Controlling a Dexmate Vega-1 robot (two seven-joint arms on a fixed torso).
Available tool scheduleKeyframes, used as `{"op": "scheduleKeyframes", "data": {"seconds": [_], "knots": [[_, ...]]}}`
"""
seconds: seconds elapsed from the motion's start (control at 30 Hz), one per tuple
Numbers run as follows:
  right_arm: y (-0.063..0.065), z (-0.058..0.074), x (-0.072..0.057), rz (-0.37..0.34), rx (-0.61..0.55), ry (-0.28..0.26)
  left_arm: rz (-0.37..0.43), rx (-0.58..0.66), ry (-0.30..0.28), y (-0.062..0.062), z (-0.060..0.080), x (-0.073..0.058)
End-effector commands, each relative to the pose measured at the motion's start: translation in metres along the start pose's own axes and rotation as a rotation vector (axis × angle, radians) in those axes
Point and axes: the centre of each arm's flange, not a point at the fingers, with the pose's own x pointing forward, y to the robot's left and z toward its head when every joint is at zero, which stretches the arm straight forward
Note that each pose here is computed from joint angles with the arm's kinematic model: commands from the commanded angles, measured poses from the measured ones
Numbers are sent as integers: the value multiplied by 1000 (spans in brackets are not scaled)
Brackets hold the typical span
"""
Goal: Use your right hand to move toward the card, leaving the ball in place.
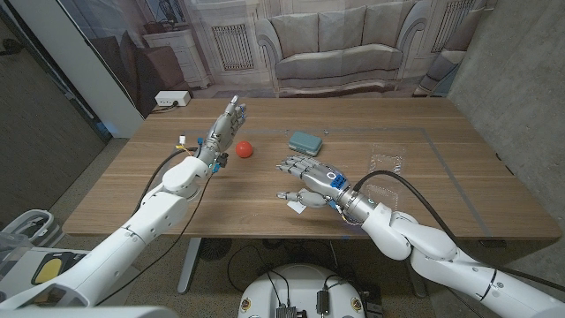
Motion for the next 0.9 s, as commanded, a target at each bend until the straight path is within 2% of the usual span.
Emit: {"op": "scheduleKeyframes", "data": {"seconds": [0.03,0.47,0.9], "knots": [[9,-1,6,33,-26,12,-8,14,1,5,4,-3],[20,-5,9,62,-55,24,2,16,16,8,2,-8],[26,-4,11,117,-45,21,-6,21,21,10,4,-6]]}}
